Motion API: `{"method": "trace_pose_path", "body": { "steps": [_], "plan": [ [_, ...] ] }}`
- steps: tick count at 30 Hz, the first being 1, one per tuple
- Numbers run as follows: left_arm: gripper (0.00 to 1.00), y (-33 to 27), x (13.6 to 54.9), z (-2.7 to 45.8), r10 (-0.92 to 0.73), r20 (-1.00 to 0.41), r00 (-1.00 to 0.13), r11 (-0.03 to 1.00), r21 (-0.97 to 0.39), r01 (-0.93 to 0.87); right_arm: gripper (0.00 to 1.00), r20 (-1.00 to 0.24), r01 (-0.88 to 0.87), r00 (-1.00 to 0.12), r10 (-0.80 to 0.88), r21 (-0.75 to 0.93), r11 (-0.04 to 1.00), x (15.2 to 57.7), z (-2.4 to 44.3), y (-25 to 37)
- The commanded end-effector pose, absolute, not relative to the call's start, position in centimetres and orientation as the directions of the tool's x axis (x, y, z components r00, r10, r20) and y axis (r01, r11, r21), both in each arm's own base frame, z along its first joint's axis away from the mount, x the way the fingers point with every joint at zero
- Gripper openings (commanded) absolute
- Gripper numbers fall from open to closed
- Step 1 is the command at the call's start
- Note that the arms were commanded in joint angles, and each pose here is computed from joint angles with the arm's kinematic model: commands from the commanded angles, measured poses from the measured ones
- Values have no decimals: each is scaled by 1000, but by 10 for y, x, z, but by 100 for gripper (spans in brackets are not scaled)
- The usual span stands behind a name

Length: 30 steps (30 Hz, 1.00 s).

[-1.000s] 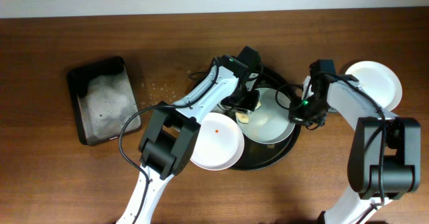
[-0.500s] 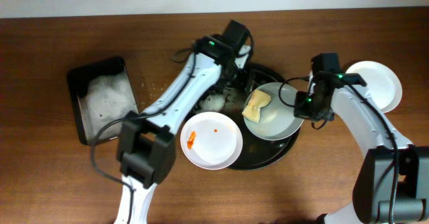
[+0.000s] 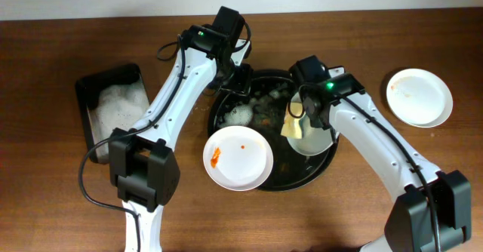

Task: Clean dirty plates on tray and stack at the side
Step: 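Carry the plate right and stack it on the clean plate with right gripper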

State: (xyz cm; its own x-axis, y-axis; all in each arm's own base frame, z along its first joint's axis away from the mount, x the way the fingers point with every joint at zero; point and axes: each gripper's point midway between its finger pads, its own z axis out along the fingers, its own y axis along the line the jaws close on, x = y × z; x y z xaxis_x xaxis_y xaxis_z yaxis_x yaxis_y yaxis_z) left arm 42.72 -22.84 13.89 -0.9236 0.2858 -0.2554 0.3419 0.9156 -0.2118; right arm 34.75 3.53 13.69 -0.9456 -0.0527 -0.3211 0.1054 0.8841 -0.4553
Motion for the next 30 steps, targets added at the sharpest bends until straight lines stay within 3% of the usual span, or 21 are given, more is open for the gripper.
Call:
{"method": "trace_pose_path", "body": {
  "steps": [1, 6, 11, 12, 15, 16, 17, 18, 21, 26, 30],
  "plan": [
    [71, -273, 414, 145, 286, -275, -918, 805, -450, 386, 4, -377, 160, -926, -7, -411, 897, 349, 151, 40],
    [76, -346, 365, 86, 295, -232, -927, 550, -752, 363, 4, -371, 154, -929, -4, -395, 906, 349, 149, 43],
    [76, -371, 343, 48, 304, -287, -909, 560, -718, 414, 4, -370, 153, -929, -5, -396, 906, 349, 149, 43],
    [73, -374, 343, 47, 306, -294, -905, 568, -706, 422, 4, -370, 153, -929, -5, -396, 906, 349, 149, 43],
    [26, -376, 344, 34, 309, -325, -894, 645, -619, 448, 4, -366, 146, -930, -10, -395, 907, 348, 149, 44],
    [21, -375, 346, 32, 304, -331, -893, 659, -604, 448, 4, -366, 145, -931, -11, -396, 907, 348, 149, 43],
    [4, -374, 348, 32, 301, -336, -893, 662, -601, 449, 4, -363, 141, -932, -14, -398, 906, 348, 149, 43],
    [0, -373, 350, 32, 297, -337, -894, 663, -601, 447, 4, -362, 141, -932, -14, -399, 906, 348, 149, 43],
    [0, -358, 366, 45, 253, -350, -902, 661, -618, 425, 4, -365, 147, -931, -21, -426, 893, 346, 152, 38],
    [0, -293, 411, 112, 97, -428, -899, 699, -614, 368, 4, -419, 161, -906, -52, -456, 875, 343, 189, 28],
    [0, -250, 414, 105, 84, -381, -921, 757, -577, 308, 4, -421, 139, -898, -129, -547, 825, 338, 204, 26]
  ]
}}
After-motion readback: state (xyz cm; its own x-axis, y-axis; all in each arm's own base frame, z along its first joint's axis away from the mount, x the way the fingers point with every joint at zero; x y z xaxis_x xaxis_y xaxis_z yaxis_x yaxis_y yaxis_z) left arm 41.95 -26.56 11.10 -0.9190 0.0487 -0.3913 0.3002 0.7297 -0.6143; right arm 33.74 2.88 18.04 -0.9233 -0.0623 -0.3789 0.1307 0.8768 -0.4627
